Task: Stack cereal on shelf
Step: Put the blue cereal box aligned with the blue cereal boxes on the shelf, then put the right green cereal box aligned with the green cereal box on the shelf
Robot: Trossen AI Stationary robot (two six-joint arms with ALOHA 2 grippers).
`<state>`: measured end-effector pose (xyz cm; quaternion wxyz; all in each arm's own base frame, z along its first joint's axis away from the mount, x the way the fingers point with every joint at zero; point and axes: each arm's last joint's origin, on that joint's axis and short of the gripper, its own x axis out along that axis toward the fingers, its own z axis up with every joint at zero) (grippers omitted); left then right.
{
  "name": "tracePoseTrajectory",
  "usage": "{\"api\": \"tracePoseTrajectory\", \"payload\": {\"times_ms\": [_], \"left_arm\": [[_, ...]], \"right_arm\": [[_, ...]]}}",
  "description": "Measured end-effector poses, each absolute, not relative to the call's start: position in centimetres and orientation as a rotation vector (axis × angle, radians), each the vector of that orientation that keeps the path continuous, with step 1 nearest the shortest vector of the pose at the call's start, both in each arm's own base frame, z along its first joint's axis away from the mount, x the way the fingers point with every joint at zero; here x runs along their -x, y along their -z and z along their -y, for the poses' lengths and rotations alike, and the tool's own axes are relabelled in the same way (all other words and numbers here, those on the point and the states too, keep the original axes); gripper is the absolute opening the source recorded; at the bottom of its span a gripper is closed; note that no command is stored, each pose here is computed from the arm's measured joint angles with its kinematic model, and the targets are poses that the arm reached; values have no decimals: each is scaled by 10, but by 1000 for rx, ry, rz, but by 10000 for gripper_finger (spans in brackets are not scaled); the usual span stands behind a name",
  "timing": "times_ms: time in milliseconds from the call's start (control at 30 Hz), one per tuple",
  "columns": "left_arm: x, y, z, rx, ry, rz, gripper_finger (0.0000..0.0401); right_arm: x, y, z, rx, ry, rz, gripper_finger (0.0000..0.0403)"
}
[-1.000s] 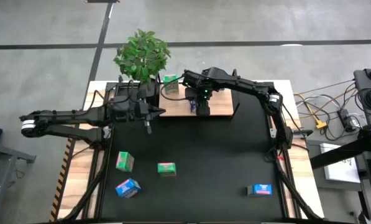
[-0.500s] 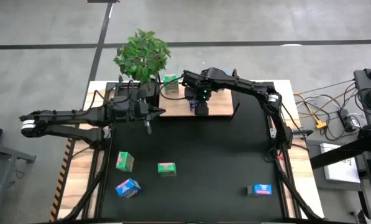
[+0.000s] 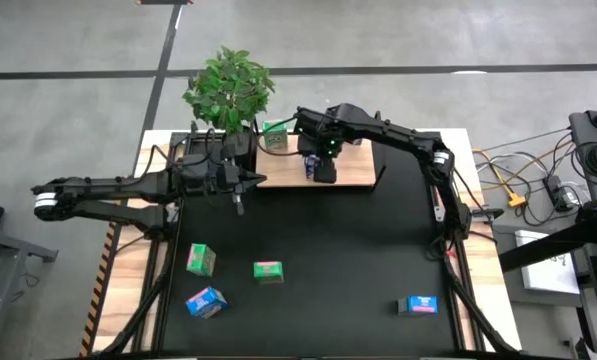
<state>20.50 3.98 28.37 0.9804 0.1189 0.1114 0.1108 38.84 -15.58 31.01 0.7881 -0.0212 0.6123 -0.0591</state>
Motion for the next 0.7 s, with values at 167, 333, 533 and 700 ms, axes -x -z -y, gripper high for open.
{"api": "tracePoseTrajectory", "payload": {"times_ms": [167,333,533,700], "left_arm": [[-205,-284,-40,-240,-222,-224,0],[-207,-284,-30,-244,-176,-219,0],[-209,-284,-9,-249,-76,-206,0],[-210,-292,5,-196,-14,-223,0]], "right_arm": [[-384,-328,153,27,146,-1306,210],[-379,-352,145,30,152,-1276,209],[-366,-380,127,64,137,-1212,197],[-346,-399,108,81,122,-1176,182]]}}
